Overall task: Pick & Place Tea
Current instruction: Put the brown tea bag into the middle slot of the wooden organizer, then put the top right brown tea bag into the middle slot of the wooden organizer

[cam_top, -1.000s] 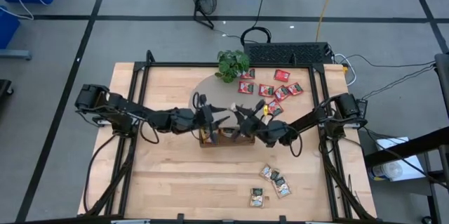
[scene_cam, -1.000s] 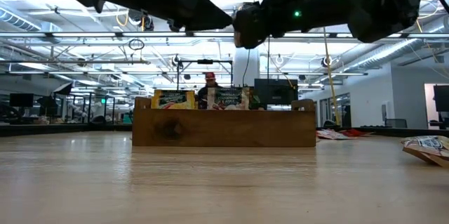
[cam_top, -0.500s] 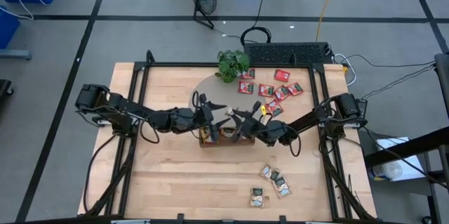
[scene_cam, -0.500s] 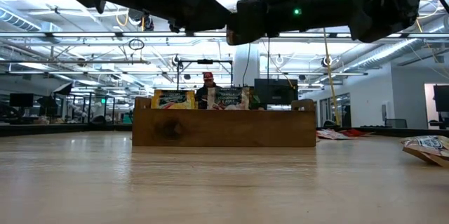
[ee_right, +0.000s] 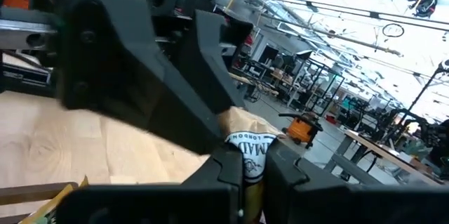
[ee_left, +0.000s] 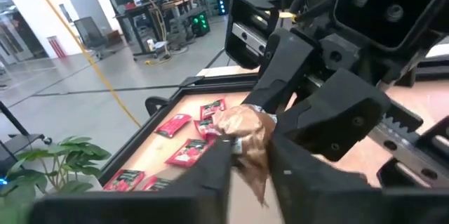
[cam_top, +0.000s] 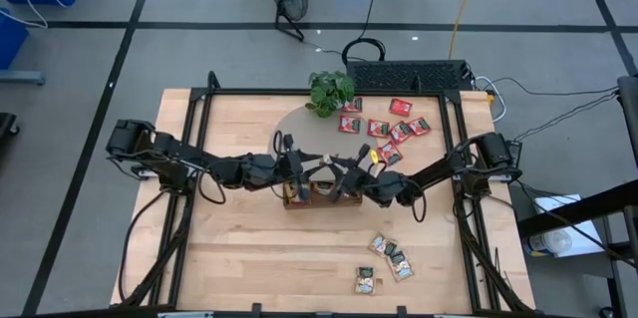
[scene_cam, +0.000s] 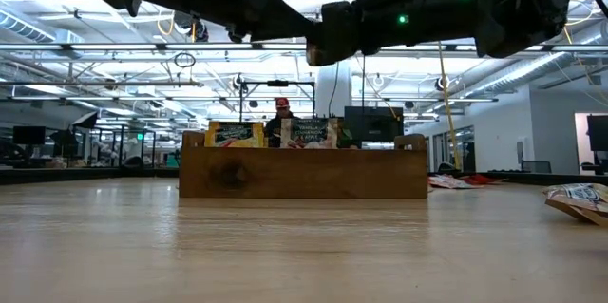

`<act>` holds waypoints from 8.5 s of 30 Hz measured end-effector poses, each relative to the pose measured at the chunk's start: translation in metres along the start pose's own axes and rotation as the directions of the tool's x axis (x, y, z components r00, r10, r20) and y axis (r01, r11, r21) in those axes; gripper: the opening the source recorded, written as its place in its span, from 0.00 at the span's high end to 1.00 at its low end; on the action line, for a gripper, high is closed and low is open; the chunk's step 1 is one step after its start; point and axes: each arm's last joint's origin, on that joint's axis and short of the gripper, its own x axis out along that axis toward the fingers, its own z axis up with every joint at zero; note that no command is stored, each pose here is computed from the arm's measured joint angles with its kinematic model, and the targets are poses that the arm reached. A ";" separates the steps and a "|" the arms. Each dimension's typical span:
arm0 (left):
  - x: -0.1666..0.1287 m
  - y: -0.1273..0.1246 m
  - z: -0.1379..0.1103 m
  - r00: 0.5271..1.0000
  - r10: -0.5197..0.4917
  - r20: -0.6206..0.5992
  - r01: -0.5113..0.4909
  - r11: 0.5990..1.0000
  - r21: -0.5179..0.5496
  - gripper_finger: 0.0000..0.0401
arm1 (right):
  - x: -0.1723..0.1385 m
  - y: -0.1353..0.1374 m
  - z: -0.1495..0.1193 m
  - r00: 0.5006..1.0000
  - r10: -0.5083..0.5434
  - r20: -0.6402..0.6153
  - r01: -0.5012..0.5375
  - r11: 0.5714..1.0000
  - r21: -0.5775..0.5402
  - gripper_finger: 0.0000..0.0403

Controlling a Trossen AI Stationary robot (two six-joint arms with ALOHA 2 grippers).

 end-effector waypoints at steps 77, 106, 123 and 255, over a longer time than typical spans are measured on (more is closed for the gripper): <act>-0.047 -0.019 0.012 0.892 -0.413 -0.185 0.439 0.888 0.134 1.00 | 0.009 -0.017 0.000 0.704 0.688 0.175 -0.683 0.588 0.434 0.73; -0.046 -0.018 0.011 0.900 -0.390 -0.198 0.418 0.899 0.130 1.00 | -0.031 -0.014 0.021 0.799 0.588 -0.126 -0.536 0.792 0.293 1.00; -0.047 -0.018 0.011 0.901 -0.388 -0.194 0.415 0.900 0.129 1.00 | -0.042 -0.015 0.017 0.810 0.573 -0.125 -0.523 0.802 0.288 1.00; -0.045 -0.017 0.016 0.919 -0.368 -0.143 0.383 0.919 0.097 0.90 | -0.170 0.033 0.028 0.460 0.782 -0.420 -0.543 0.622 0.564 0.63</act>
